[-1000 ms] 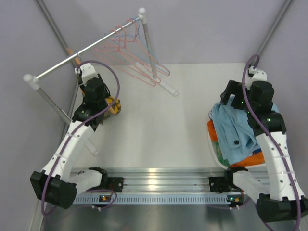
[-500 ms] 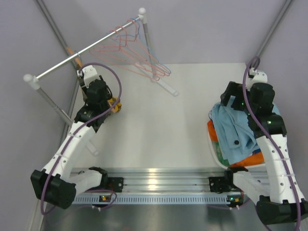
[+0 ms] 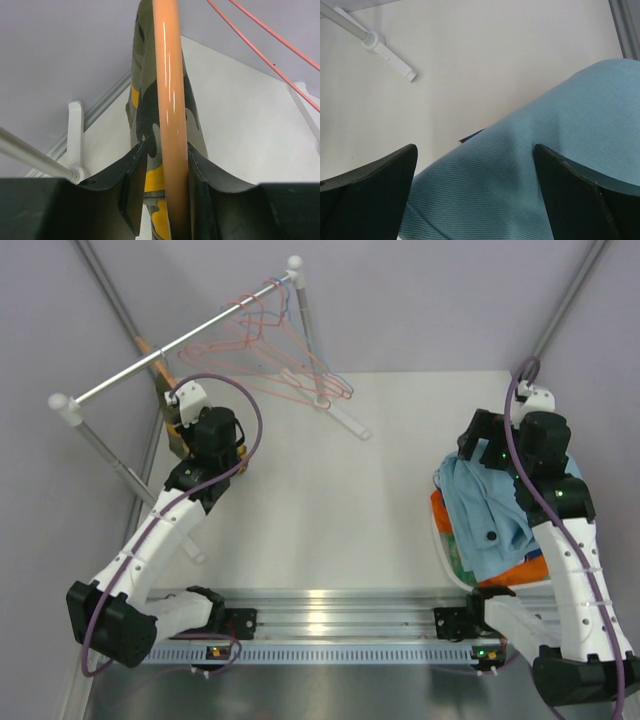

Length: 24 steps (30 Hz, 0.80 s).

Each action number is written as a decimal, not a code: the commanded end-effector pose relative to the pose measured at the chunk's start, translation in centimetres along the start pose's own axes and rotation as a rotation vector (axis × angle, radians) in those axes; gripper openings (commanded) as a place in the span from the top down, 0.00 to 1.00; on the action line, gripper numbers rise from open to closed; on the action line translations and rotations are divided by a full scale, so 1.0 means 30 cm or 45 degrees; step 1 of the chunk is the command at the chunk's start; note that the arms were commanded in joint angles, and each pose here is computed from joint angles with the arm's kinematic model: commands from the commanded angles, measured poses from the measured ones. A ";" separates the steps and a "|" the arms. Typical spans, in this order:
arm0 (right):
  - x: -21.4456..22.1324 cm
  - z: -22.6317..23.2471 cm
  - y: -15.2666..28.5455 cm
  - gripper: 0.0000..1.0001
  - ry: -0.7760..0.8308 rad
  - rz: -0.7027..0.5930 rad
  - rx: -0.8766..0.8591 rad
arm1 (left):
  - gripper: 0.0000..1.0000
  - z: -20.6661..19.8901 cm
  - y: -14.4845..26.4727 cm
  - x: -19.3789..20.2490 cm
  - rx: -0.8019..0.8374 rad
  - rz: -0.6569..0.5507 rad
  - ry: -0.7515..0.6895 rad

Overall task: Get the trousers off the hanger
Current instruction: Pick up the hanger from the clothesline.

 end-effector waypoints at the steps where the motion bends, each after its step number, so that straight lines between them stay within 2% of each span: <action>1: -0.033 0.008 -0.008 0.00 -0.032 -0.049 -0.020 | 0.62 0.014 -0.003 -0.039 -0.075 -0.050 0.059; 3: -0.034 0.009 -0.008 0.00 -0.039 -0.052 -0.022 | 0.67 0.022 -0.004 -0.038 -0.100 -0.055 0.067; 11: -0.029 0.012 -0.017 0.00 -0.049 -0.042 -0.027 | 0.70 0.016 0.004 -0.040 -0.096 -0.060 0.068; 13: -0.028 0.011 -0.019 0.00 -0.049 -0.040 -0.026 | 0.78 0.015 0.003 -0.034 -0.097 -0.063 0.066; 15: -0.028 0.012 -0.020 0.00 -0.049 -0.038 -0.027 | 0.82 0.014 0.003 -0.030 -0.089 -0.065 0.054; 18: -0.032 0.013 -0.019 0.00 -0.047 -0.044 -0.027 | 0.97 0.009 0.004 -0.034 -0.068 -0.072 0.055; 19: -0.033 0.014 -0.019 0.00 -0.047 -0.043 -0.031 | 1.00 0.006 0.005 -0.039 -0.058 -0.074 0.059; 24: -0.036 0.016 -0.021 0.00 -0.049 -0.044 -0.034 | 1.00 0.008 0.012 -0.100 -0.069 -0.076 0.056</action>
Point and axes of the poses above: each gripper's point midway between its finger pads, its own y axis back along the fingers, its own z axis along the line the jaws close on, x = y × z, the point moved 4 cm from there along y, back along the fingers, and after that the axes turned 6 degrees about -y, right-handed, at the moved point
